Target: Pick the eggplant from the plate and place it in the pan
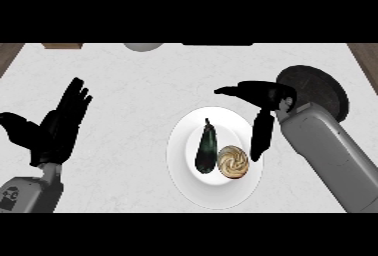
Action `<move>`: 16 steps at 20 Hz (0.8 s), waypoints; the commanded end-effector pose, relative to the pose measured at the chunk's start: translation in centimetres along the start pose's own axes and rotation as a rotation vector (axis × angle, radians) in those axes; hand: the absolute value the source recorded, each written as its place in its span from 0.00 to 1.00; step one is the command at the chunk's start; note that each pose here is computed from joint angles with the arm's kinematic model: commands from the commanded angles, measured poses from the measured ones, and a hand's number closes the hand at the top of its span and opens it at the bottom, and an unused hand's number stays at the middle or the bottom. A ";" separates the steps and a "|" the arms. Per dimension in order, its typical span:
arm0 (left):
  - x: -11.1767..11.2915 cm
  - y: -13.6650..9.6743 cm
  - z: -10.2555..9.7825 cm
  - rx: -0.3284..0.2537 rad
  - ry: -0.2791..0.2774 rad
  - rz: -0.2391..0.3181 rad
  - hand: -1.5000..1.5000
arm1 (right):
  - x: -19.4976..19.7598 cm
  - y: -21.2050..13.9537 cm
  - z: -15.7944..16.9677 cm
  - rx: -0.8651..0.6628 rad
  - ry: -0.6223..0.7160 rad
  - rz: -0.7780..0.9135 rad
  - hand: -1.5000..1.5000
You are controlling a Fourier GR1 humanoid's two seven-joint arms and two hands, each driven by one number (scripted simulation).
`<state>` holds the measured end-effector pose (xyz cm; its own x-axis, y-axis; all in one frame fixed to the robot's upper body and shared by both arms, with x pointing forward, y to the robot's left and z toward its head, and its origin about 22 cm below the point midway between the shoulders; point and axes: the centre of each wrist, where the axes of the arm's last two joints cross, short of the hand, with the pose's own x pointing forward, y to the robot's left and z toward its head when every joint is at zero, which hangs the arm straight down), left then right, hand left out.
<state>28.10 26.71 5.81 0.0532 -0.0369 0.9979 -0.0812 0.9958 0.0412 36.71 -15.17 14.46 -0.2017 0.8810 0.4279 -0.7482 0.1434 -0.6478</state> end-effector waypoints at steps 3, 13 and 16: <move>0.0 -0.3 0.4 0.002 0.004 0.016 0.50 | 3.8 1.5 -0.1 0.042 0.046 0.165 0.00; -1.2 -1.3 -0.9 0.008 -0.010 -0.012 0.50 | 6.8 0.8 -0.9 -0.014 0.079 0.210 0.00; -0.5 -0.9 -0.3 0.008 0.006 0.015 0.50 | 7.8 2.4 -0.4 -0.029 0.064 0.194 0.00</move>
<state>28.31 26.62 5.84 0.0547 -0.0337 0.9979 -0.0883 0.9954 0.0384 34.80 -8.81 15.50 -0.2929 0.9227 0.2505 -0.6820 -0.0180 -0.7311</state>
